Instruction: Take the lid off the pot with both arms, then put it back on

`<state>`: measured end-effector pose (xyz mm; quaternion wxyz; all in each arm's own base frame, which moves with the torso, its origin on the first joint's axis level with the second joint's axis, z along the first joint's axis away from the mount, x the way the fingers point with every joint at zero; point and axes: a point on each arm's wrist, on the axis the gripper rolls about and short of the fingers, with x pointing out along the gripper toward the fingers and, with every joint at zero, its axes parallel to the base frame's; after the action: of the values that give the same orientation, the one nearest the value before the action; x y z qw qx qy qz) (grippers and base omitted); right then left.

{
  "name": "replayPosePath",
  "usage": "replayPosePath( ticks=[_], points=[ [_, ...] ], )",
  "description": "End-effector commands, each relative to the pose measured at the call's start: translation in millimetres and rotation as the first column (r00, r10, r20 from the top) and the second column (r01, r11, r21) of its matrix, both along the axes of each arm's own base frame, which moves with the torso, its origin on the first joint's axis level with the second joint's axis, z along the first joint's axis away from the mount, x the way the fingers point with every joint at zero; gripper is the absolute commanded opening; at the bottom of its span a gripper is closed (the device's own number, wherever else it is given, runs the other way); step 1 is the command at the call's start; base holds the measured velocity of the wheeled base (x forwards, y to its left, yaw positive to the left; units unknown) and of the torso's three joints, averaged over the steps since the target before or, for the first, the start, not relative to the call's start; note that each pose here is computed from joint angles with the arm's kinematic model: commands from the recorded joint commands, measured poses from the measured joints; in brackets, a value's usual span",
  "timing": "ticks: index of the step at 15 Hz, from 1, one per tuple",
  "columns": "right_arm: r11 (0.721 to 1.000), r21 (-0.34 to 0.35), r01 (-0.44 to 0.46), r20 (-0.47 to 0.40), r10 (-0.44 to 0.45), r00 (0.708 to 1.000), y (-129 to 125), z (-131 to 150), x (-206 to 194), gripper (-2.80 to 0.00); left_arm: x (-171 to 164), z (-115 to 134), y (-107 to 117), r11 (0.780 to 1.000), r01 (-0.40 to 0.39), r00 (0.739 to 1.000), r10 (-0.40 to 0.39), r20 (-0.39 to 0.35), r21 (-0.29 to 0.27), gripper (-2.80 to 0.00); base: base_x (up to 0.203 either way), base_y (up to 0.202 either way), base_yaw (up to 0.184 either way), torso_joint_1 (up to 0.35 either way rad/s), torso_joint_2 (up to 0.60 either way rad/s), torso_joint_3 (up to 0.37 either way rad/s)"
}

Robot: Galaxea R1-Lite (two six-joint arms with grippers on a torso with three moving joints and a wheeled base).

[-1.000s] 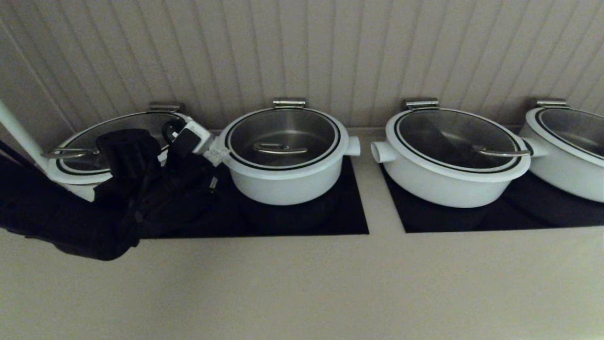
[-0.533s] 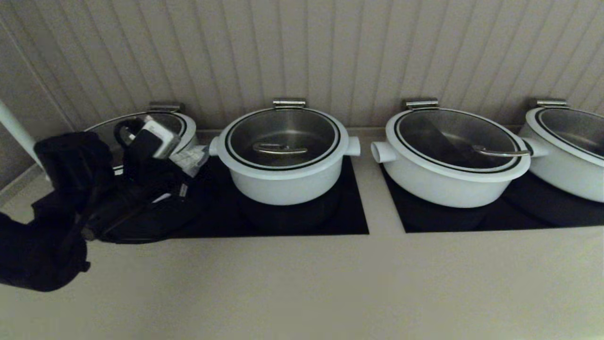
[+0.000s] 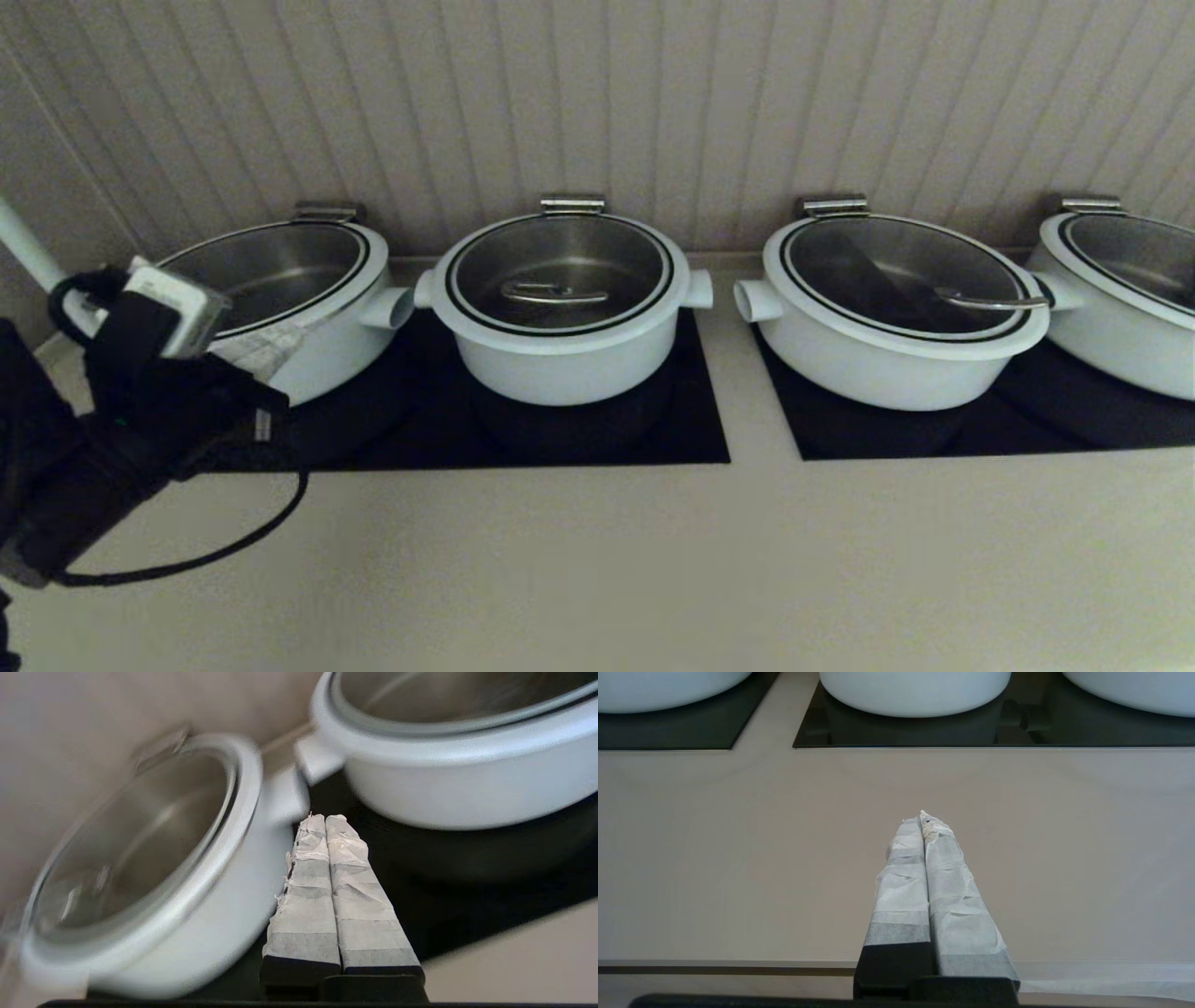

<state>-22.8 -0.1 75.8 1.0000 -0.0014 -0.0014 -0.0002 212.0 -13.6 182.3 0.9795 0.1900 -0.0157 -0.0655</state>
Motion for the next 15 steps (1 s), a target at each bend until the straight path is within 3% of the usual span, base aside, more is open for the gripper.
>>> replayPosePath(
  ticks=[1,4,11,15],
  points=[
    [1.0,0.0,0.0,0.0,0.0,1.0,0.0,0.0,0.0,-2.8,-33.4,1.1,3.3,0.997,-0.059,0.998,0.06,0.032,-0.049,-2.8,0.0,0.0,0.0,0.0,0.0,0.0],
    [1.0,0.0,0.0,0.0,0.0,1.0,0.0,0.0,0.0,-2.8,-63.1,-11.5,5.9,0.993,-0.102,0.995,0.103,0.016,-0.066,-2.8,0.0,0.0,0.0,0.0,0.0,0.0],
    [1.0,0.0,0.0,0.0,0.0,1.0,0.0,0.0,0.0,-2.8,-141.9,-31.4,10.3,0.99,-0.097,0.994,0.103,0.049,-0.103,-2.8,0.0,0.0,0.0,0.0,0.0,0.0],
    [1.0,0.0,0.0,0.0,0.0,1.0,0.0,0.0,0.0,-2.8,-187.2,-56.2,13.5,0.979,-0.128,0.992,0.128,-0.009,-0.158,-2.8,0.0,0.0,0.0,0.0,0.0,0.0]
  ],
)
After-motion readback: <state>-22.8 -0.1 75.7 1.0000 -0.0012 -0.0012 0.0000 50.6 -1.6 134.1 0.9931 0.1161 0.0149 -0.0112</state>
